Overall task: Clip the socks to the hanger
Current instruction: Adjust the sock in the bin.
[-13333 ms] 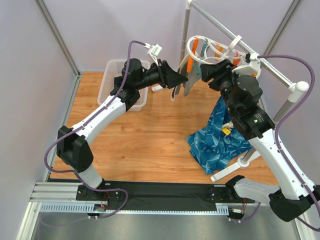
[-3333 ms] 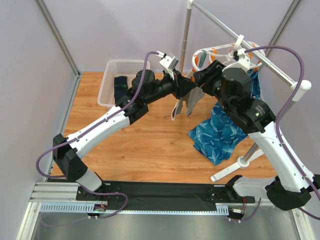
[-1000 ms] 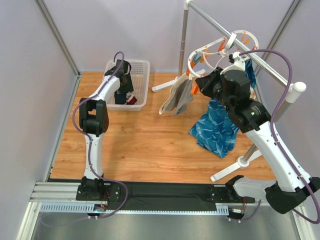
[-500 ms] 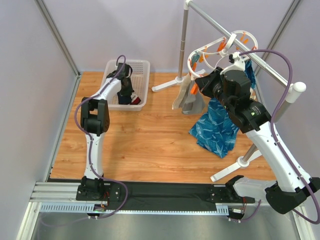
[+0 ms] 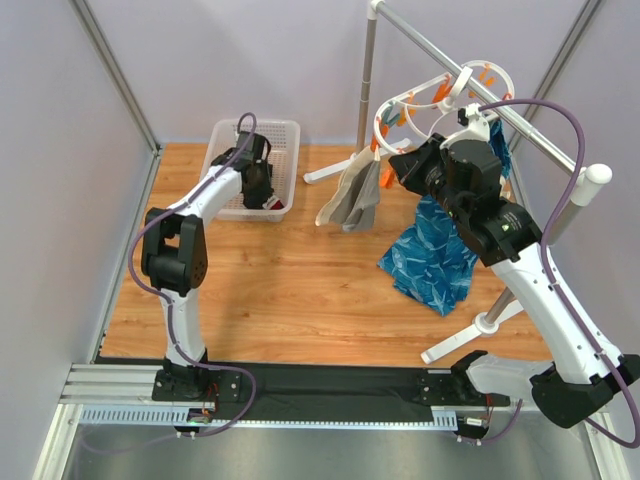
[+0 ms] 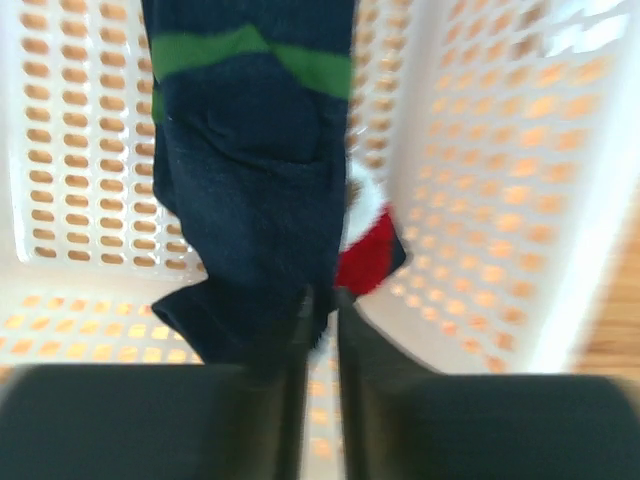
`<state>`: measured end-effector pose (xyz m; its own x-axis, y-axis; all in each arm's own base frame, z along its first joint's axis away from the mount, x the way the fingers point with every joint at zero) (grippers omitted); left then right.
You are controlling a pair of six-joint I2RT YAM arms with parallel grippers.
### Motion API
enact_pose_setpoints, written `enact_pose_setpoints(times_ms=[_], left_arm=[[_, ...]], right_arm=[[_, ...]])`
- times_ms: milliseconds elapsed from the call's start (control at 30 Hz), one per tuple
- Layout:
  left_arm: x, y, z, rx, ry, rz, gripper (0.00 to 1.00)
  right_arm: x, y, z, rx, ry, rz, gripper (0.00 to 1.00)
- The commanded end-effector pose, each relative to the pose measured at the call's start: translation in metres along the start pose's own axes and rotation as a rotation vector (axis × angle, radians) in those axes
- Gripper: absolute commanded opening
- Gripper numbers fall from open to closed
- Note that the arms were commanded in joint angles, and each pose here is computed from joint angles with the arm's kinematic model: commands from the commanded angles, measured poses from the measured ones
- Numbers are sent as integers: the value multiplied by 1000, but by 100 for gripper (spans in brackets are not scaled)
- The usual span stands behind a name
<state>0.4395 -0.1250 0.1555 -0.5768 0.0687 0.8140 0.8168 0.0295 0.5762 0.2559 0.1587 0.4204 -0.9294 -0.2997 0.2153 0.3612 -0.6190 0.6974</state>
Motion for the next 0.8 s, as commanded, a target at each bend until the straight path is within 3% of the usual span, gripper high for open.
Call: enact_pose_setpoints(times_ms=[0, 33, 100, 233, 767], left_arm=[[35, 41, 1, -14, 28, -179, 40], [34, 44, 3, -33, 45, -180, 60], [38, 60, 4, -48, 45, -209, 68], [16, 73, 13, -85, 25, -171, 68], [-68, 99, 38, -123, 1, -219, 69]], right_arm=[[0, -14, -3, 6, 14, 85, 0], [1, -13, -3, 8, 14, 81, 0], [1, -13, -3, 10, 13, 80, 0], [3, -12, -3, 15, 15, 72, 0], [-5, -17, -3, 20, 21, 94, 0]])
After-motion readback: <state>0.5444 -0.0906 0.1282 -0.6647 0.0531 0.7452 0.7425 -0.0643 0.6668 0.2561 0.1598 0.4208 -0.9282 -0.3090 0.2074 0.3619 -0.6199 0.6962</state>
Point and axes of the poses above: each gripper's point midway between its finger pads, its own x axis back along the fingers, its own z axis along the line the jaws close on, y = z × x, the point moved 8 cm from there along x, back along the fingers, and after that the axes turned 8 degrees about -x, right-handed, at the moved point
